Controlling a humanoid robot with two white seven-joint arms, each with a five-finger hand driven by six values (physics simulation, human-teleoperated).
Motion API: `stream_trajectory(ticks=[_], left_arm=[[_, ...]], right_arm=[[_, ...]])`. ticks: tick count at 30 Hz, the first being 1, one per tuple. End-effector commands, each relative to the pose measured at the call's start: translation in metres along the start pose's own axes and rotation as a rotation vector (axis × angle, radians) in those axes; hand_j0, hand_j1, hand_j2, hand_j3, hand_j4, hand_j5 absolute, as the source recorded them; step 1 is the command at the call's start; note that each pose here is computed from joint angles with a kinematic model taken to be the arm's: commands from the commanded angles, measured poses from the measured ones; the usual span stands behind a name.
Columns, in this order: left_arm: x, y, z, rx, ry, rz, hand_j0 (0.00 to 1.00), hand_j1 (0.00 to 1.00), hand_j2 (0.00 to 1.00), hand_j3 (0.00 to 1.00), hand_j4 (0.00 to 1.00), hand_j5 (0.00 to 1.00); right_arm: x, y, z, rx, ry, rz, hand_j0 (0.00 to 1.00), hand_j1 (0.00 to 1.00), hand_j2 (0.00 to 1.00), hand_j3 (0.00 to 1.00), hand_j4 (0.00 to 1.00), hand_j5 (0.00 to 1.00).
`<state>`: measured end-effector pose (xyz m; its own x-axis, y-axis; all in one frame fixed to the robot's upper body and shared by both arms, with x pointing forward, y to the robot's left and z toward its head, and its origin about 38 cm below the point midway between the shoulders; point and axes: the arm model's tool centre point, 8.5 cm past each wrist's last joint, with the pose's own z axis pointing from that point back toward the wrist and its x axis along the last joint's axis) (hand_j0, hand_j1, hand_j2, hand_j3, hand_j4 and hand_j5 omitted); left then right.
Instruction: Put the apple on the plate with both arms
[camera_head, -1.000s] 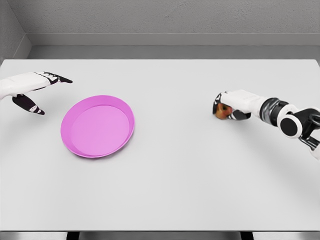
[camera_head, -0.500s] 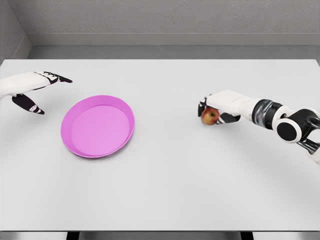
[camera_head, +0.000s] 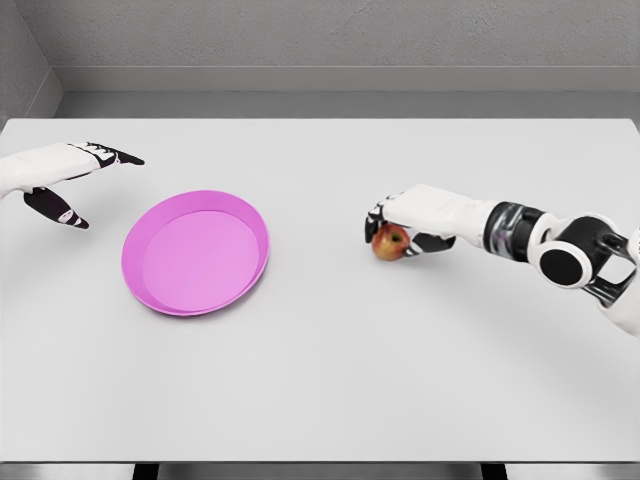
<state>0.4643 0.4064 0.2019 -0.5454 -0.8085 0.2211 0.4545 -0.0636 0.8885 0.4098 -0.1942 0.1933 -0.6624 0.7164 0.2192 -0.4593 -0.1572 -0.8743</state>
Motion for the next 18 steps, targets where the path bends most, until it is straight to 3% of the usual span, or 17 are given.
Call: stream_trajectory(ticks=[1, 6, 18], left_arm=[[0.0, 0.001, 0.001, 0.007, 0.001, 0.006, 1.0, 1.0, 1.0, 1.0, 1.0, 1.0], [0.0, 0.001, 0.001, 0.007, 0.001, 0.006, 1.0, 1.0, 1.0, 1.0, 1.0, 1.0], [0.0, 0.001, 0.001, 0.004, 0.001, 0.004, 1.0, 1.0, 1.0, 1.0, 1.0, 1.0]], right_arm=[[0.008, -0.001, -0.005, -0.005, -0.035, 0.004, 0.54, 0.54, 0.54, 0.54, 0.54, 0.54], [0.019, -0.005, -0.012, -0.011, -0.082, 0.018, 0.54, 0.54, 0.54, 0.54, 0.54, 0.54], [0.031, -0.006, -0.021, -0.005, -0.116, 0.027, 0.54, 0.54, 0.54, 0.54, 0.54, 0.54]])
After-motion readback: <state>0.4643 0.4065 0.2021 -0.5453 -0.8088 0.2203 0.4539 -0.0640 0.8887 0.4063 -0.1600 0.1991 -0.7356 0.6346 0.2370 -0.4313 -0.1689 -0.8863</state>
